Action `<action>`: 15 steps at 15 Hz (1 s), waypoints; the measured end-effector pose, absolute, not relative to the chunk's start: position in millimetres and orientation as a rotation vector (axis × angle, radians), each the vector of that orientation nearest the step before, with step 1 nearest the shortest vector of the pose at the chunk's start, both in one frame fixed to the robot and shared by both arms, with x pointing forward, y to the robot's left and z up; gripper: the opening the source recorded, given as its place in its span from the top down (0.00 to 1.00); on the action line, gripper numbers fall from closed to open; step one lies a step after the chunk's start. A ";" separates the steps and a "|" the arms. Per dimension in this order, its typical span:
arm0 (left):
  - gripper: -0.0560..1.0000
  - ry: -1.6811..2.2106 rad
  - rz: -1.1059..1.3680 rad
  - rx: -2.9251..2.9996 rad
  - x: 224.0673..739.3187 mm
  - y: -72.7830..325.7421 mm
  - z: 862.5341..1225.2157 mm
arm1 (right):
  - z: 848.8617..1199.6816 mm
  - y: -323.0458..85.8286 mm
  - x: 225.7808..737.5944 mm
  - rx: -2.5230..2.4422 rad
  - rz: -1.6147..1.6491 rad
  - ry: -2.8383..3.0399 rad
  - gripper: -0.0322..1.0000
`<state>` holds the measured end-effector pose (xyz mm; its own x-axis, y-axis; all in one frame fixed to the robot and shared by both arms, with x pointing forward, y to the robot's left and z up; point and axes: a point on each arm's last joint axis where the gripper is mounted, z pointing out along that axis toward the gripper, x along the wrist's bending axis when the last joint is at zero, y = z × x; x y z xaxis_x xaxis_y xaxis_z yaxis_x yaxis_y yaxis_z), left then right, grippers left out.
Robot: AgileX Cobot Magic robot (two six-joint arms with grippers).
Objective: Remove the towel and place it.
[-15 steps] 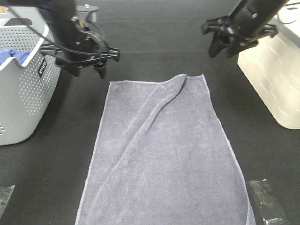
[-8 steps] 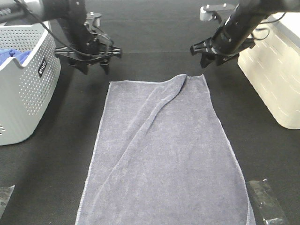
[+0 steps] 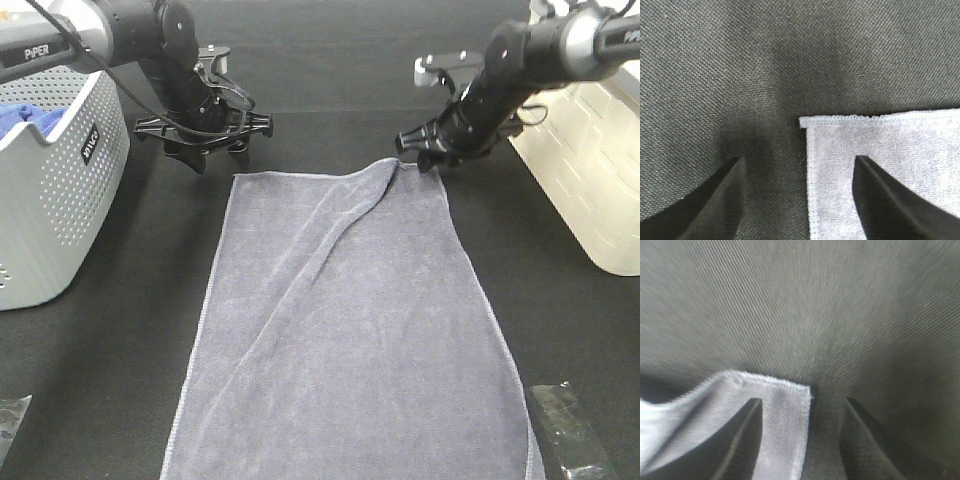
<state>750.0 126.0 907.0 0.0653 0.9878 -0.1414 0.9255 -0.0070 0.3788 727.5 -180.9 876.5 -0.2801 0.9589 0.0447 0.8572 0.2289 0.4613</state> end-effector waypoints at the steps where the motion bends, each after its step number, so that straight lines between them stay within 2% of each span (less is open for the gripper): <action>1: 0.39 1.908 0.231 1.981 750.0 126.0 907.0 | 870.2 -180.9 727.8 1.712 0.586 2.258 0.58; 4: 0.39 1.909 0.230 1.983 749.9 126.0 906.5 | 863.1 -180.9 728.5 1.715 0.581 2.259 0.65; 7: 0.39 1.909 0.230 1.983 749.9 126.0 906.5 | 861.7 -179.6 728.7 1.730 0.585 2.261 0.91; 8: 0.39 1.910 0.229 1.984 749.8 126.0 905.9 | 862.2 -179.2 728.9 1.738 0.591 2.259 0.97; 12: 0.39 1.920 0.219 1.995 748.6 126.4 905.3 | 866.1 -179.3 727.7 1.739 0.583 2.268 0.97; 15: 0.39 1.914 0.225 1.988 749.4 126.2 905.7 | 883.6 -181.3 726.0 1.708 0.566 2.278 0.97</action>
<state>749.4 126.2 905.7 0.0642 0.9882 -0.1389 0.9290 -0.0084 0.3699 726.0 -181.3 883.6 -0.2889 0.9565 0.0405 0.8642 0.2423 0.4410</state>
